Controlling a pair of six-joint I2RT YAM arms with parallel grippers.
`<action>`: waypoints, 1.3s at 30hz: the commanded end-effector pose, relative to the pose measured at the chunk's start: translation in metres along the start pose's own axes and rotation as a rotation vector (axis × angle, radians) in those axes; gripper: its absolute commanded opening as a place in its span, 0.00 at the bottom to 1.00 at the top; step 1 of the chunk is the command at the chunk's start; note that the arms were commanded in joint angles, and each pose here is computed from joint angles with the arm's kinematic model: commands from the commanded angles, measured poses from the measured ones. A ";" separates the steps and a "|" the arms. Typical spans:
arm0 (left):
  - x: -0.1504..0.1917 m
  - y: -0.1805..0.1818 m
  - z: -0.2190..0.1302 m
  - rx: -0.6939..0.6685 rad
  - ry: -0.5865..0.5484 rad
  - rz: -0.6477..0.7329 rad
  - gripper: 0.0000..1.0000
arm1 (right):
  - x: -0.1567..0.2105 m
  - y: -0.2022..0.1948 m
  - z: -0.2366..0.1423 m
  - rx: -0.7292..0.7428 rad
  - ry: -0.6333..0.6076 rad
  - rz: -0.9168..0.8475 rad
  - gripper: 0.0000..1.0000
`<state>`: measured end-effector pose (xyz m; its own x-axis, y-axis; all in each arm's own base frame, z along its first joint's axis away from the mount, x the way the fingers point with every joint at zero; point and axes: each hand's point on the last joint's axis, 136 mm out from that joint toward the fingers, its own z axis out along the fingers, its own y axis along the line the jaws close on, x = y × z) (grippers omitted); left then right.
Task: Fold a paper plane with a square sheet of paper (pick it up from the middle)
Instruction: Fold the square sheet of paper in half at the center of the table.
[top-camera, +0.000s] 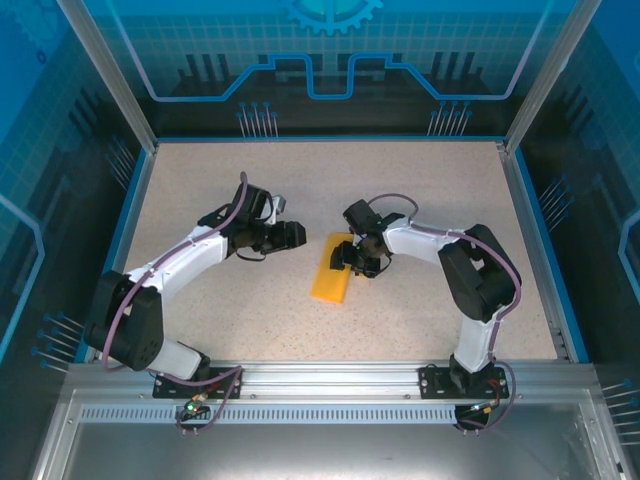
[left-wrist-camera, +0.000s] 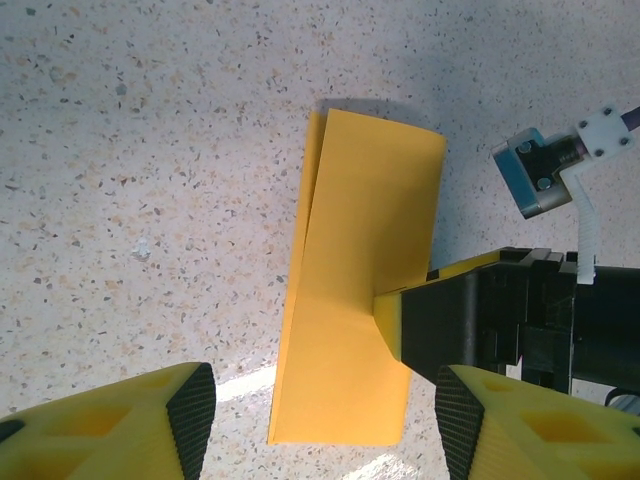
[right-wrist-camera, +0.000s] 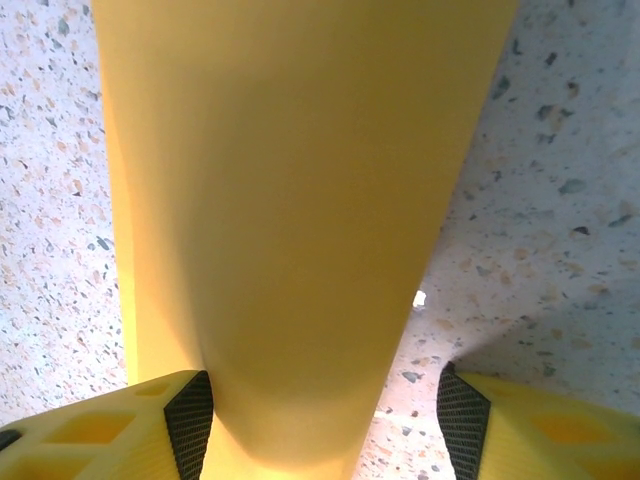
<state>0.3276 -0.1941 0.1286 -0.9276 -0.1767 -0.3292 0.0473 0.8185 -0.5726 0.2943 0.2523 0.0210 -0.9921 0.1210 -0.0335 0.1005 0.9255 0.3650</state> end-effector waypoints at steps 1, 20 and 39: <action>-0.001 0.004 -0.003 -0.002 -0.012 -0.022 0.64 | 0.006 -0.007 0.014 0.036 0.048 0.006 0.66; 0.001 0.005 0.003 0.004 0.004 -0.035 0.64 | 0.012 -0.022 0.023 0.126 0.094 0.016 0.68; 0.004 0.001 0.016 0.061 0.056 -0.078 0.42 | 0.016 -0.033 0.029 0.197 0.112 0.000 0.66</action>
<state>0.3306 -0.1997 0.1193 -0.9385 -0.1966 -0.2837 0.0151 0.7977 -0.6028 0.2951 0.2506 0.0164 -0.9930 0.1162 0.0187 0.1165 0.9471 0.2989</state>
